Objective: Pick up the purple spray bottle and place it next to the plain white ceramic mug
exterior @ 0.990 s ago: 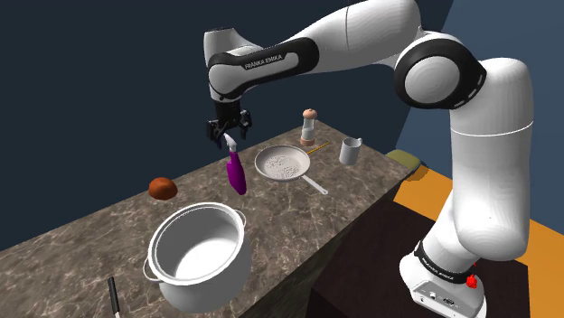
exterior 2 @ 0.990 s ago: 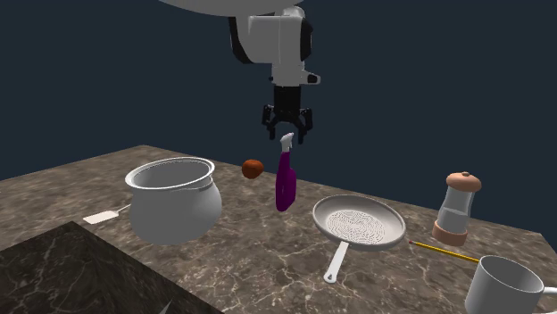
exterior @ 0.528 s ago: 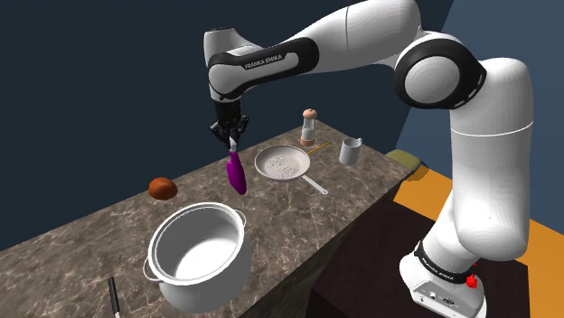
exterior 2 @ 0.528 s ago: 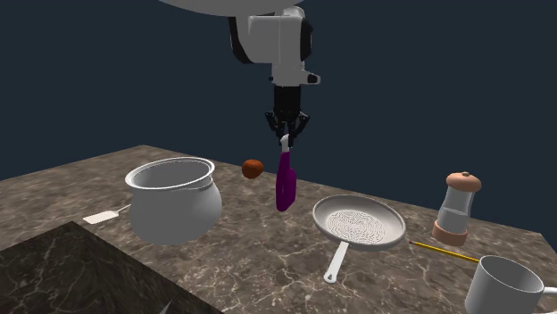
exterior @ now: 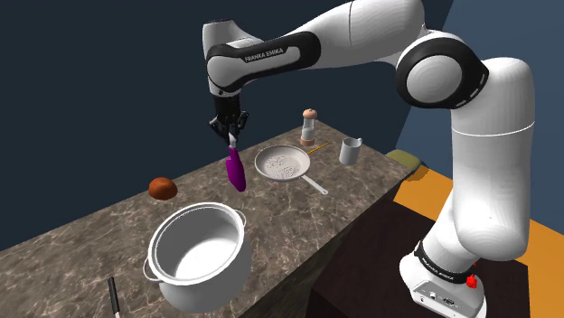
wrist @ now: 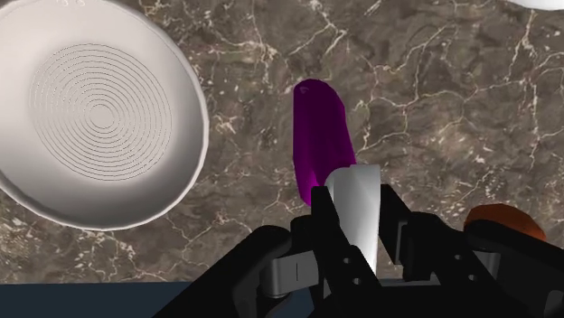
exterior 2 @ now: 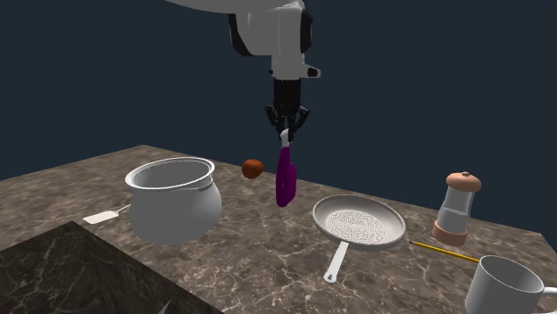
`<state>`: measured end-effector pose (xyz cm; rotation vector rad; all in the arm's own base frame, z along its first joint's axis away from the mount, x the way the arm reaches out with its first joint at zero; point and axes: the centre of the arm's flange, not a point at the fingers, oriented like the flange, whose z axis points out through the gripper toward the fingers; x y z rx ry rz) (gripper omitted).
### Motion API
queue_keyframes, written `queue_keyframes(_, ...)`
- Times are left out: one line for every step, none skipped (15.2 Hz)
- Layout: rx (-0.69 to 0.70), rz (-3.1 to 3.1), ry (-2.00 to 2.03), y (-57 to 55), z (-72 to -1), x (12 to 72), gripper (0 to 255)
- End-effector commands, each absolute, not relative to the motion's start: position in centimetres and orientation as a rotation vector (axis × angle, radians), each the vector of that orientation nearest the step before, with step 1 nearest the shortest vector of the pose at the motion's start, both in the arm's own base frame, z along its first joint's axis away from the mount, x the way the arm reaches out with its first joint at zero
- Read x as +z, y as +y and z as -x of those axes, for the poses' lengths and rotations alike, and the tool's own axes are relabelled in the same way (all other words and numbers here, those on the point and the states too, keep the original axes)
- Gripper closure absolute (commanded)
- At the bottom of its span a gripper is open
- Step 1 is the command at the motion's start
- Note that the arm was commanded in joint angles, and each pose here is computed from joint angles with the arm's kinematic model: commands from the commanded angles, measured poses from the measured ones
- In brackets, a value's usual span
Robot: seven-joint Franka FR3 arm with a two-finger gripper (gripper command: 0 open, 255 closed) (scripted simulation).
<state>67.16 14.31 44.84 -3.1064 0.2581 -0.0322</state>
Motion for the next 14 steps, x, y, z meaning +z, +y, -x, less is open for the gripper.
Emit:
queue_keyframes(-0.032,3.106,0.258,14.3,-67.2,45.8,255)
queue_keyframes(-0.032,3.106,0.258,14.3,-67.2,46.3,255)
queue_keyframes(-0.032,3.106,0.258,14.3,-67.2,46.9,255)
queue_keyframes(-0.032,3.106,0.258,14.3,-67.2,47.4,255)
queue_keyframes(-0.032,3.106,0.258,14.3,-67.2,47.9,255)
queue_keyframes(-0.032,3.106,0.258,14.3,-67.2,48.4,255)
queue_keyframes(-0.032,3.106,0.258,14.3,-67.2,49.0,255)
queue_keyframes(-0.032,3.106,0.258,14.3,-67.2,49.5,255)
queue_keyframes(-0.032,3.106,0.258,14.3,-67.2,50.0,255)
queue_keyframes(-0.032,3.106,0.258,14.3,-67.2,50.6,255)
queue_keyframes(-0.032,3.106,0.258,14.3,-67.2,51.1,255)
queue_keyframes(-0.032,3.106,0.258,14.3,-67.2,51.6,255)
queue_keyframes(-0.032,3.106,0.258,14.3,-67.2,52.1,255)
queue_keyframes(-0.032,3.106,0.258,14.3,-67.2,52.7,255)
